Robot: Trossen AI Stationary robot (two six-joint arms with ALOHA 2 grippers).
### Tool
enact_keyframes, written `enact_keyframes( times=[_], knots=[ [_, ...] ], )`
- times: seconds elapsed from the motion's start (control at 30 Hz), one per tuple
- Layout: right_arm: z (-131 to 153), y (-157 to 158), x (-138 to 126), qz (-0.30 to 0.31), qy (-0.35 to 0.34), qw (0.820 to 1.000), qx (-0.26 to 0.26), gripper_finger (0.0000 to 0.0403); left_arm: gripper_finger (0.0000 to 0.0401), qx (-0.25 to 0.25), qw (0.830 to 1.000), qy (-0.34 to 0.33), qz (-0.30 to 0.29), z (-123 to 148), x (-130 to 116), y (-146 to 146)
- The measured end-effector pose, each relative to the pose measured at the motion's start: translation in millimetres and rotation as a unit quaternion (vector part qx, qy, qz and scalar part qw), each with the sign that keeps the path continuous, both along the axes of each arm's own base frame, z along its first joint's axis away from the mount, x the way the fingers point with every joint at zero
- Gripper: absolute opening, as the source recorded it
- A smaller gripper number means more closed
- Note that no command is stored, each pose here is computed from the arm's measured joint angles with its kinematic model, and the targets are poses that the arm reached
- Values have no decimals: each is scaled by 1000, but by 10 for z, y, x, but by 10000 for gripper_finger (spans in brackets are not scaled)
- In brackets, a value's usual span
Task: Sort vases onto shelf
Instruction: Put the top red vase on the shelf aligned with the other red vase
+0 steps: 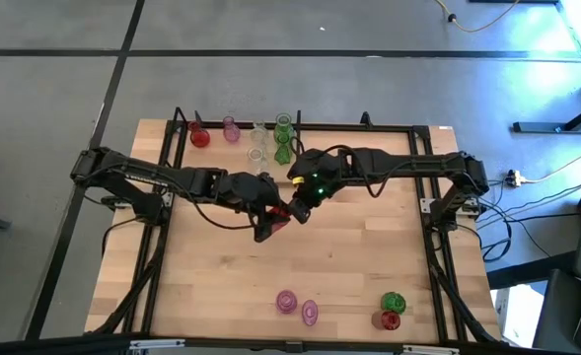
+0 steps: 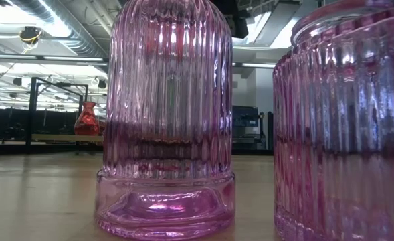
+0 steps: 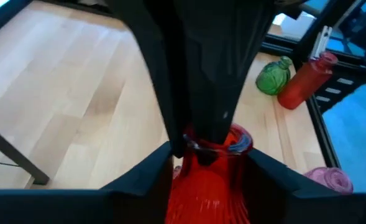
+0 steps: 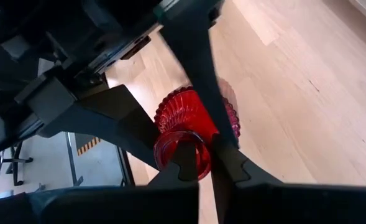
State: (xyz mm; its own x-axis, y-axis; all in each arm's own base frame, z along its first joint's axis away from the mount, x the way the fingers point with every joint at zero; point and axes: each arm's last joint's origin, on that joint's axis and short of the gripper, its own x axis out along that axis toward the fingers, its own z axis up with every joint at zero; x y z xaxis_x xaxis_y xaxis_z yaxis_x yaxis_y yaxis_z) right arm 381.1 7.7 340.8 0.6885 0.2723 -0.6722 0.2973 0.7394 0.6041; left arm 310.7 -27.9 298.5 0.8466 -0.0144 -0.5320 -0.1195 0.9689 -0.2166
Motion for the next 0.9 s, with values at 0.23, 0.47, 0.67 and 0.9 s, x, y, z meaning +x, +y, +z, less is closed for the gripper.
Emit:
enact_keyframes(
  times=[0.23,0.47,0.67,0.9],
  knots=[
    [-3,-1,-3,-1,2,1000,-3,0,125,12,1000,-2,-20,3,2,-6],
    [-2,-6,-2,-3,0,1000,-12,15,125,12,1000,-6,-22,8,6,-8],
    [4,-13,7,-14,-6,1000,-24,37,125,15,1000,17,-16,-20,-20,0],
    [30,-25,0,-25,-11,999,-39,62,124,33,999,33,9,-45,-40,19]
  ],
)
